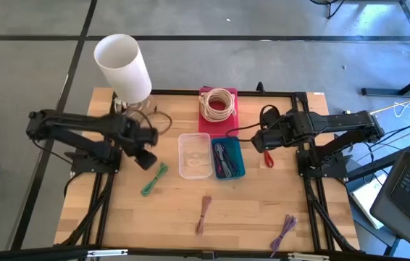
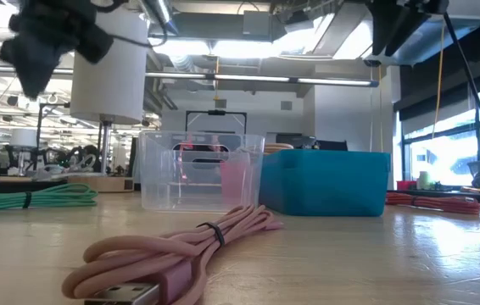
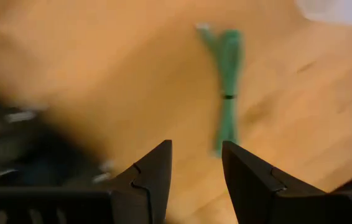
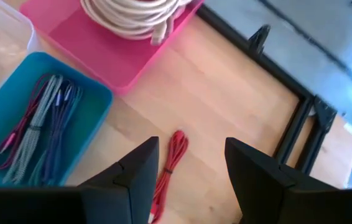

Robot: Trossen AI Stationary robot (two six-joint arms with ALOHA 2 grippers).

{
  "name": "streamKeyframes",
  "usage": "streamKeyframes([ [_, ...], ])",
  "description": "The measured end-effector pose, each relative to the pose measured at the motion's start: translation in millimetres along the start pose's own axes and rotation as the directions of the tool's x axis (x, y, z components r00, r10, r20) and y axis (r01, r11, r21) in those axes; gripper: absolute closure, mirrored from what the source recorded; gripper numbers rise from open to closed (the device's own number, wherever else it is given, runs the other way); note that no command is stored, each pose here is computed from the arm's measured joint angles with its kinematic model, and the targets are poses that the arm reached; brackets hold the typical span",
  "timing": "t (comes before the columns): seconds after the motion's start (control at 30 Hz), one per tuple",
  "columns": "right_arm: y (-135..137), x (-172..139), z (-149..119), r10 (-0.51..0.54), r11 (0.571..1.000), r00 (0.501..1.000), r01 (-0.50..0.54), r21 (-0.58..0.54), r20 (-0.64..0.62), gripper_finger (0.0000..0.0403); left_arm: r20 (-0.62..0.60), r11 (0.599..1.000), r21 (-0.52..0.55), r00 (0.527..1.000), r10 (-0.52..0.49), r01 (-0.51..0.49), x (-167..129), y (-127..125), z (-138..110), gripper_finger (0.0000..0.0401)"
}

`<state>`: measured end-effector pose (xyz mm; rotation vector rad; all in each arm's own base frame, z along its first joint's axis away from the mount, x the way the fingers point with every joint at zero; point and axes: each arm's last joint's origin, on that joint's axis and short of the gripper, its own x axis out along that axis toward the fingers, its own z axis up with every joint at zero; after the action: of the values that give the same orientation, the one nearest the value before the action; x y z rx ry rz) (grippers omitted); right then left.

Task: Pick & Place USB Port
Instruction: Put the green charger cable into the transparent bin

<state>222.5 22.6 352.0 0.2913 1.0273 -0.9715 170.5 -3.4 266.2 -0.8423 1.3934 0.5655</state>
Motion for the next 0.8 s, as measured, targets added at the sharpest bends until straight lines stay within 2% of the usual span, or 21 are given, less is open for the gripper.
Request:
streamKeyframes([
  [0.13,-2,-1,1,-0.022,0.999,0.999,0.024,-0.049,0.042,0.0214,0.034,0.991,0.030,0.990,-0.134,0.133,29,-19,-9,0.0267],
  [0.23,-3,-1,2,-0.034,0.997,0.997,0.038,-0.074,0.062,0.0214,0.053,0.980,0.021,0.979,-0.198,0.197,42,-29,-15,0.0267],
  [0.57,-7,1,6,-0.047,0.978,0.997,0.059,-0.199,0.063,0.0214,0.181,0.989,-0.013,0.973,-0.141,0.146,62,-30,-26,0.0267],
  [0.8,-6,1,6,-0.040,0.979,0.997,0.052,-0.195,0.067,0.0214,0.188,0.991,0.023,0.973,-0.133,0.131,63,-31,-27,0.0267],
])
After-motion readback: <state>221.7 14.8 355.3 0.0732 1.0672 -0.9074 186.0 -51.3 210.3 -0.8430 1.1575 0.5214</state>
